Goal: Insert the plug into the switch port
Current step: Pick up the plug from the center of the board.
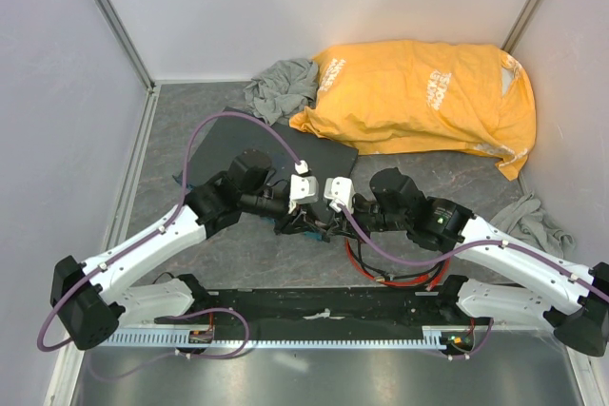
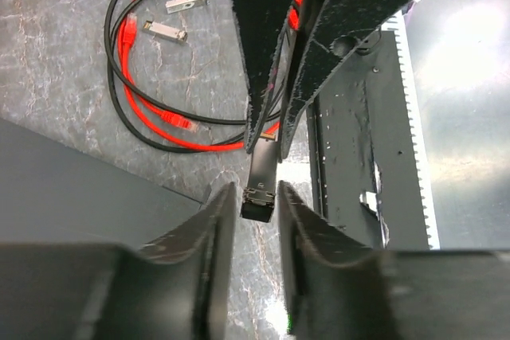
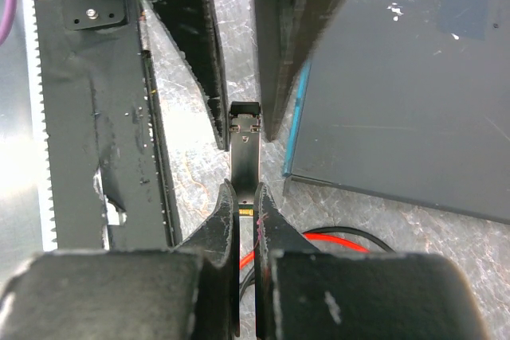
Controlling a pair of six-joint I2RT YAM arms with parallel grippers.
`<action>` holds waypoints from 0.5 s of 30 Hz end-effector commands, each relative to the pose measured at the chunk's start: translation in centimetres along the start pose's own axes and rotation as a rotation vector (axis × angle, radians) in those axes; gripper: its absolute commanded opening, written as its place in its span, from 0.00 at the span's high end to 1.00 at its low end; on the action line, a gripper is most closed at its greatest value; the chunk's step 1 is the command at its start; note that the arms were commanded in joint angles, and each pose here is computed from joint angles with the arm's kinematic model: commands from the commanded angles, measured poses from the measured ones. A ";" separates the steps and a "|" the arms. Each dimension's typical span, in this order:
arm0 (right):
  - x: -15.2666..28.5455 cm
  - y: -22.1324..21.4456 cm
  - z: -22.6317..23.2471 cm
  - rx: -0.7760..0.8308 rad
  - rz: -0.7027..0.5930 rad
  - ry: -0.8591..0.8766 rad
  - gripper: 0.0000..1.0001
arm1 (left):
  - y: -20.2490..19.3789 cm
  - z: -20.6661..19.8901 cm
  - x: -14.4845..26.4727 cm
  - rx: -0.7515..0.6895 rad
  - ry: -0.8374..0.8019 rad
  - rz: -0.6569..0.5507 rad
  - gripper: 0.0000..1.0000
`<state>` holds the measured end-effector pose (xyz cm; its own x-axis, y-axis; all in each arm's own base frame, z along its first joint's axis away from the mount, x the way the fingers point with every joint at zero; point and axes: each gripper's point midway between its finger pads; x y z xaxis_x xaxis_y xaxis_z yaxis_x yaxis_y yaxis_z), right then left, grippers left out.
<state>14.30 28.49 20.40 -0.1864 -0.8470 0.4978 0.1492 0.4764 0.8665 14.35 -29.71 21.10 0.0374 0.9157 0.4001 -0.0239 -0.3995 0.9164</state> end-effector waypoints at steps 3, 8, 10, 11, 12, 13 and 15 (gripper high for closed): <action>-0.1 0.1 0.1 0.021 -0.011 0.000 0.99 | 1.4 0.6 0.2 -0.062 0.017 -0.001 0.91; -0.3 0.0 0.0 0.001 -0.016 -0.006 0.84 | 0.7 1.3 0.1 -0.027 0.075 0.022 0.98; -0.2 0.3 -0.1 -0.012 -0.042 -0.019 0.76 | -0.1 2.1 0.2 0.006 0.147 0.041 0.99; -0.1 0.5 -0.2 -0.018 -0.055 -0.029 0.67 | -0.8 2.1 0.4 0.047 0.172 0.044 0.98; -0.2 0.6 -0.3 -0.020 -0.074 -0.041 0.62 | -0.8 2.5 0.4 0.058 0.203 0.028 0.98; 0.0 0.8 -0.6 -0.039 -0.093 -0.068 0.53 | -1.1 3.0 0.5 0.074 0.253 0.024 0.98; 0.1 0.9 -1.4 -0.064 -0.120 -0.112 0.47 | -1.9 3.6 1.1 0.124 0.345 -0.014 0.98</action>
<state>14.70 28.32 19.37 -0.2272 -0.8422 0.4889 0.1779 0.4577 0.8711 15.58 -29.17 19.66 -0.0842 0.8921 0.4438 0.0151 -0.4442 0.8958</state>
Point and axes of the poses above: each gripper's point midway between its finger pads, its own x axis back along the fingers, its own z axis along the line the jaws close on, y = z × x, and after that the axes turned 4 degrees about -x, right-handed
